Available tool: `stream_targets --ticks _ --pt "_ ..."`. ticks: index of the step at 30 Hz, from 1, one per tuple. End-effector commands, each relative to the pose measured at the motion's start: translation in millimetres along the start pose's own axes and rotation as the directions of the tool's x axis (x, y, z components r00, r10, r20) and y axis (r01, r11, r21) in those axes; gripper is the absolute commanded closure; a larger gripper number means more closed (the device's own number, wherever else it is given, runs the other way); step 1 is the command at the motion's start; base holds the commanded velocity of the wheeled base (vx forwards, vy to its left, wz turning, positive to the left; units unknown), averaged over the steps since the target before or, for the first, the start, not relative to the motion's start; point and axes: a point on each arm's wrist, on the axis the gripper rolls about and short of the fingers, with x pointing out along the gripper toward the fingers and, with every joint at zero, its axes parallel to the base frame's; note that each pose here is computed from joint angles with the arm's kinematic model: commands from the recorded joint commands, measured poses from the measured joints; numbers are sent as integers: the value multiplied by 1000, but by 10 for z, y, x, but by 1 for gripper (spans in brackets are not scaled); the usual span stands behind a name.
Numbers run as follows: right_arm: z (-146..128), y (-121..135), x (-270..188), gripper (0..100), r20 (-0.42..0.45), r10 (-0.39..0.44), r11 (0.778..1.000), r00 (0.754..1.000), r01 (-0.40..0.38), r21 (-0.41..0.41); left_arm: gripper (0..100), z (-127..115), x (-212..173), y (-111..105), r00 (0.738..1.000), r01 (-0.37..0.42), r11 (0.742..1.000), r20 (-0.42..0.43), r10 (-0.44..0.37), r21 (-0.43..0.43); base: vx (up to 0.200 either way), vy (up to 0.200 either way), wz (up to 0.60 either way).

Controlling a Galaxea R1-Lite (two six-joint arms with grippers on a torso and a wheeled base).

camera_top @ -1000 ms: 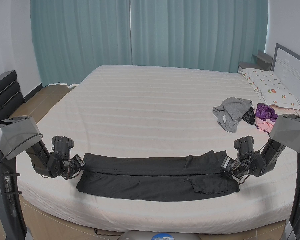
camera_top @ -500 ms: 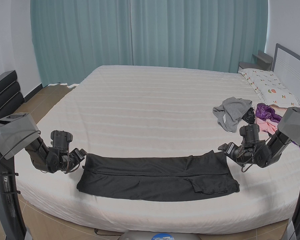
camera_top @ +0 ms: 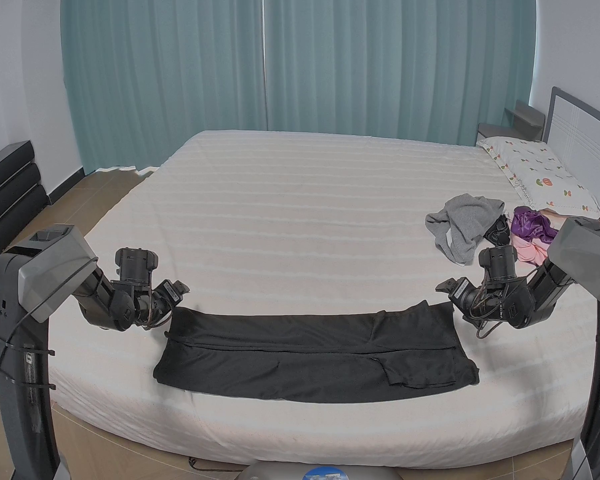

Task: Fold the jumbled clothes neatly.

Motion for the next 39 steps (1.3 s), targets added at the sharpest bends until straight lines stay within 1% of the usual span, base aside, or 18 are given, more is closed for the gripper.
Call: stream_targets --ticks 1,2,6,8,10,11,12,13,14,15,19,24,29,34,35,39 --pt "53 -80 79 0 1 -12 1000 1000 12 17 100 -207 200 30 999 -14 999 -42 16 45 0 0 0" --pt "62 -97 92 0 1 -14 1000 1000 14 21 100 -234 219 38 999 -20 997 -44 23 75 0 0 0" --pt "33 -129 118 0 -8 -24 999 1000 25 22 100 -215 227 31 999 -24 997 -32 27 73 0 0 0" --pt "26 -136 130 0 -11 -27 999 1000 27 20 100 -206 223 38 999 -39 997 -19 41 67 0 0 0" --pt "9 -155 149 0 -18 -32 999 999 33 17 100 -172 225 54 997 -70 997 15 70 35 0 0 0" --pt "5 -159 158 0 -20 -32 999 999 33 17 100 -160 226 54 997 -75 997 23 74 26 0 0 0" --pt "-13 -168 177 0 -29 -31 999 999 31 15 100 -128 225 48 996 -81 997 43 82 -6 0 0 0" --pt "-13 -168 177 0 -29 -31 999 999 31 15 100 -128 225 48 996 -81 997 43 82 -6 0 0 0" --pt "-15 -168 182 0 -33 -26 1000 999 27 13 100 -110 223 40 995 -79 996 50 81 -28 0 0 0" --pt "-4 -157 194 0 -32 -21 1000 999 21 13 100 -113 223 43 995 -80 996 49 82 -40 0 0 0" --pt "-7 -171 248 0 -31 -24 1000 999 24 11 100 -116 231 46 995 -80 996 49 82 -41 0 0 0" --pt "-42 -191 283 0 -39 -29 999 999 28 -24 100 -120 235 50 995 -81 996 48 83 -41 0 0 0" --pt "-44 -167 300 0 -35 -24 999 999 23 -31 100 -120 235 50 995 -81 996 48 83 -41 0 0 0" --pt "-74 -137 408 0 -13 -28 999 1000 28 -41 100 -120 235 50 995 -81 996 48 83 -40 0 0 0" --pt "-71 -134 409 100 -11 -28 999 1000 28 -41 100 -124 235 53 995 -82 996 47 84 -40 0 0 0" --pt "-69 -110 449 100 5 -31 999 1000 31 -42 100 -127 234 56 995 -83 996 46 85 -38 0 0 0"
